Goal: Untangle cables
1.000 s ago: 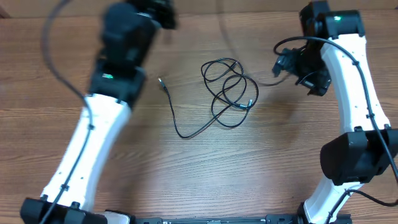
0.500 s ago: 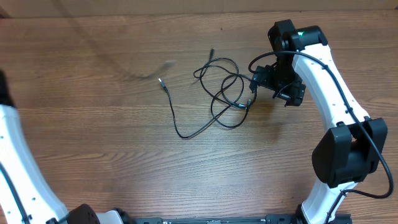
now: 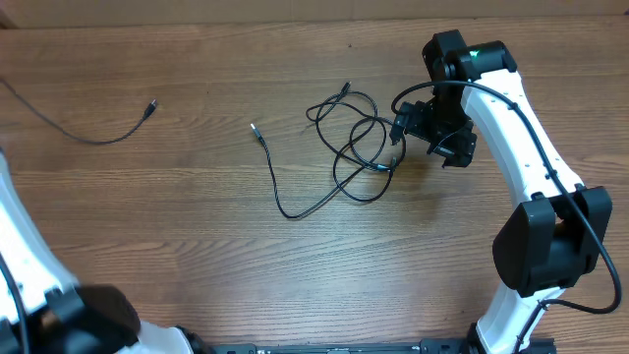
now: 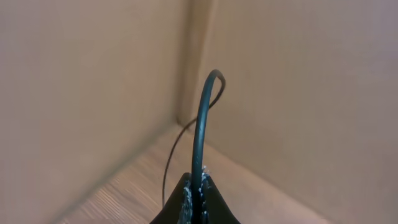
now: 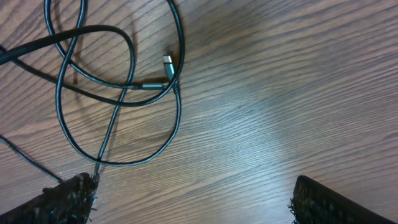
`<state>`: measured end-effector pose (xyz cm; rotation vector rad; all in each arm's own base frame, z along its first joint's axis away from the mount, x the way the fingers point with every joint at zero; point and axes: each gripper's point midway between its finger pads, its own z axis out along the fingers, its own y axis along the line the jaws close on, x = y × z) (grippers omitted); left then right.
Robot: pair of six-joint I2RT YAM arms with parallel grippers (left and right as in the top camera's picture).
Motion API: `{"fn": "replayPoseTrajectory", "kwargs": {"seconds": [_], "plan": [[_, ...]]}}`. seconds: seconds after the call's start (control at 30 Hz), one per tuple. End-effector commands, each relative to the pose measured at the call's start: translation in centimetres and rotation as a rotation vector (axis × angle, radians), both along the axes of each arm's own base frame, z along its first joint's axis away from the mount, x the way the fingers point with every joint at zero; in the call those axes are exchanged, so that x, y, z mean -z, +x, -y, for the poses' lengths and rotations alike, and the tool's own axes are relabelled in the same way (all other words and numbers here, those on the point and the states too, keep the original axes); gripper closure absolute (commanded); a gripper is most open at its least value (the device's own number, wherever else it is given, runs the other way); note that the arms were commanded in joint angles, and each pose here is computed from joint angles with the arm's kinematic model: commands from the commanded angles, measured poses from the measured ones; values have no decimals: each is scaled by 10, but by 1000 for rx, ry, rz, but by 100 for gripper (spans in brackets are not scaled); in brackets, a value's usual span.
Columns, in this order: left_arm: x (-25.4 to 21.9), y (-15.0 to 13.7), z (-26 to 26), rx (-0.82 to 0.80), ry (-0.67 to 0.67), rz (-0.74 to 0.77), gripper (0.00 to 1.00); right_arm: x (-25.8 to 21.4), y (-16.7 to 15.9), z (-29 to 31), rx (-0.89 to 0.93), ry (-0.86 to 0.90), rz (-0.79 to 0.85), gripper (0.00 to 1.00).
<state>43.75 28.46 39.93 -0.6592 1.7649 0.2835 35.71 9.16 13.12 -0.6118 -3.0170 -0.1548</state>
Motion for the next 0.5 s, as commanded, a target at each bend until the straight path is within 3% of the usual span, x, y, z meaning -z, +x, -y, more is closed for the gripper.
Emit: {"fn": "replayPoseTrajectory", "kwargs": {"seconds": [0.0, 0.2, 0.47], "plan": [[48, 30, -1, 84, -41, -81, 96, -2, -1, -4, -6, 13, 6, 0], [139, 58, -14, 96, -133, -226, 96, -2, 1, -4, 45, 13, 9, 0], [240, 69, -11, 93, -253, -407, 95, -2, 6, -5, 55, 17, 24, 0]]}}
